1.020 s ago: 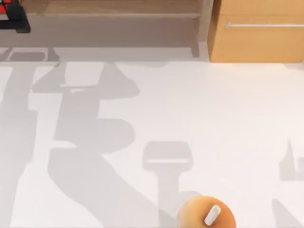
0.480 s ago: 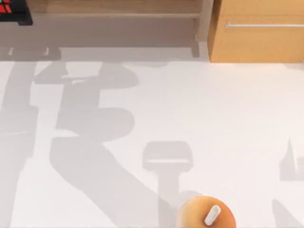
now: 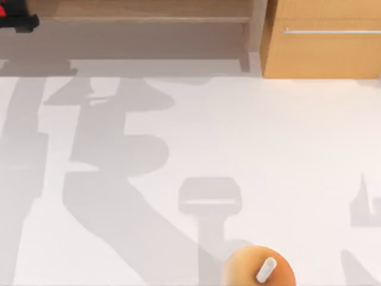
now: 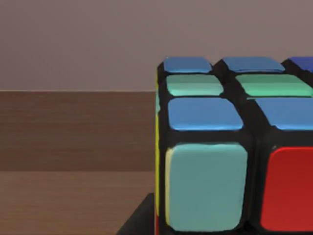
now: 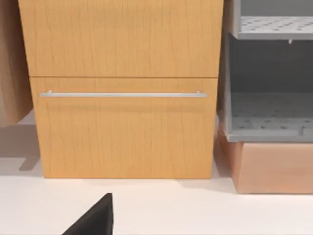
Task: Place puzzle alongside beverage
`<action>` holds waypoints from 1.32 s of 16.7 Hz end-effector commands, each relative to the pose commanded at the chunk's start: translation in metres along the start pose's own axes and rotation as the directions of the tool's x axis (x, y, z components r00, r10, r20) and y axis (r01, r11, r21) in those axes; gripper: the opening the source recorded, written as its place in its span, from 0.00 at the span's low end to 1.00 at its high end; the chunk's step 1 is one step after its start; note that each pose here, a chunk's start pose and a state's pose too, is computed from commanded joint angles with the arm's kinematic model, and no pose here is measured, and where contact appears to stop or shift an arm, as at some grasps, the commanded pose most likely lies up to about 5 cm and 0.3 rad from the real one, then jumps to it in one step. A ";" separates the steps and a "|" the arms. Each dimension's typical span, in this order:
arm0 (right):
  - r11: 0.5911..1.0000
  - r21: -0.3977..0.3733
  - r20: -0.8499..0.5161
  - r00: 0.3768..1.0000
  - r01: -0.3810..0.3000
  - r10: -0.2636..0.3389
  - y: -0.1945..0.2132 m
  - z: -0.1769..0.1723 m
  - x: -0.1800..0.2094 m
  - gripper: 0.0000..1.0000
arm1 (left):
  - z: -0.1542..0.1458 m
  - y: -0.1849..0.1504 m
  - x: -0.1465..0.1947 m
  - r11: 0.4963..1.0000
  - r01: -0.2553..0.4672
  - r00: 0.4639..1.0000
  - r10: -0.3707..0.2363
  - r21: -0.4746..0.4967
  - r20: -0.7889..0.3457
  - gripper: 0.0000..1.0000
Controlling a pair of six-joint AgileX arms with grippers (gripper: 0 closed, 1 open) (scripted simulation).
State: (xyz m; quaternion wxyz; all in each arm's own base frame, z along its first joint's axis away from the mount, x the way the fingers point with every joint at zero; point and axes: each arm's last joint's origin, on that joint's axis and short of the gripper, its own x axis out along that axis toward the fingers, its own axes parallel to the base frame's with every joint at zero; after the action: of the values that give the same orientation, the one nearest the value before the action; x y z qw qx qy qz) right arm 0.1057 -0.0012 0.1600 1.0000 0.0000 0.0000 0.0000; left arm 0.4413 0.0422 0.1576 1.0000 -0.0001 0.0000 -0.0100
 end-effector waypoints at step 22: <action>1.000 0.000 0.000 1.000 0.000 0.000 0.000 0.000 0.000 1.00 | 0.008 0.001 -0.001 1.000 -0.003 1.000 0.003 0.003 -0.004 0.00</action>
State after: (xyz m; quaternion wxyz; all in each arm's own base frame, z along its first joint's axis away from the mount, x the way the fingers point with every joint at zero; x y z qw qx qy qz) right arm 0.1057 -0.0012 0.1600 1.0000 0.0000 0.0000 0.0000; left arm 0.4408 0.0434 0.1659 1.0000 0.0012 0.0019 -0.0083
